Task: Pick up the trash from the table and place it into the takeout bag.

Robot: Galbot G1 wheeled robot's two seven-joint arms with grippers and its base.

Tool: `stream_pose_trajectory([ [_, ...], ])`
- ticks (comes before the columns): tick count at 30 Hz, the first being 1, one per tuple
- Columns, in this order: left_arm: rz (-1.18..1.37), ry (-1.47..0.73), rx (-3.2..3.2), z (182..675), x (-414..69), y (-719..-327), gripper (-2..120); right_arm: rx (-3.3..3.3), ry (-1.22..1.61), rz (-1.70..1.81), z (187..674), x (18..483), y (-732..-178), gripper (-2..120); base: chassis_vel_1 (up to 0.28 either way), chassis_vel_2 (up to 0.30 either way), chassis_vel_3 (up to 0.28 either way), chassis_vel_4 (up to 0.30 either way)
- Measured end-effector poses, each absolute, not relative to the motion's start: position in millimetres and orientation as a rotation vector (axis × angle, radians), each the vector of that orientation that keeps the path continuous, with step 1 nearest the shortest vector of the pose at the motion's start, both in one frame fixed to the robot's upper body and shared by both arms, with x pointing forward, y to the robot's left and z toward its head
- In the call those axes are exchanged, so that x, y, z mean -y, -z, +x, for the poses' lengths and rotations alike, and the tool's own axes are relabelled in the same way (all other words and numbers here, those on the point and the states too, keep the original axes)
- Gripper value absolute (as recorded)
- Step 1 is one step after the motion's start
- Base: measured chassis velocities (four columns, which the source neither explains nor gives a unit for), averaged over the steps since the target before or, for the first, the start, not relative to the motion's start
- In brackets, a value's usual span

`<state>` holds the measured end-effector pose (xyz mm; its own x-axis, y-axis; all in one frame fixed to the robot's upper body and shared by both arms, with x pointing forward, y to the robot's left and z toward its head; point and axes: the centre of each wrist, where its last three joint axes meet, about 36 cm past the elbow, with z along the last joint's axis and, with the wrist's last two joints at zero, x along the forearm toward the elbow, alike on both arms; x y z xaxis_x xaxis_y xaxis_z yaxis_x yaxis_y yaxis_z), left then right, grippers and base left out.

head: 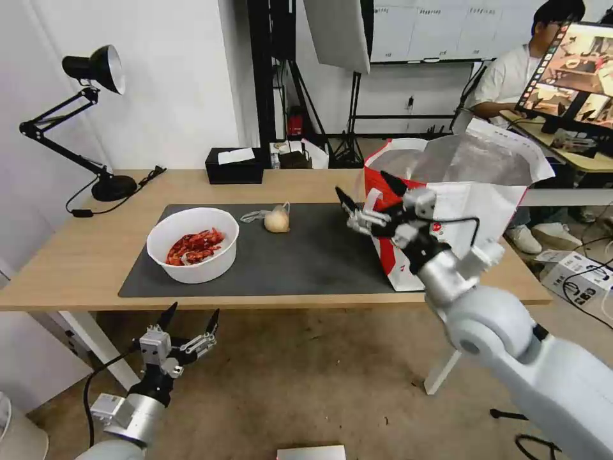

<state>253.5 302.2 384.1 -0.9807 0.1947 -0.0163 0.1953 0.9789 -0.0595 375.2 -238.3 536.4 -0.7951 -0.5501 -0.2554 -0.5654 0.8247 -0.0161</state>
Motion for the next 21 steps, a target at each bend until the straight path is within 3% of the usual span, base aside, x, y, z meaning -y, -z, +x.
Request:
stream_pose_trajectory([
  [21,0.313,0.034,-3.131,234.8,-305.0,-378.0,100,-2.991,-0.017,-0.669,242.4,271.3,-373.1,100,0.000,0.000,0.000,0.000],
])
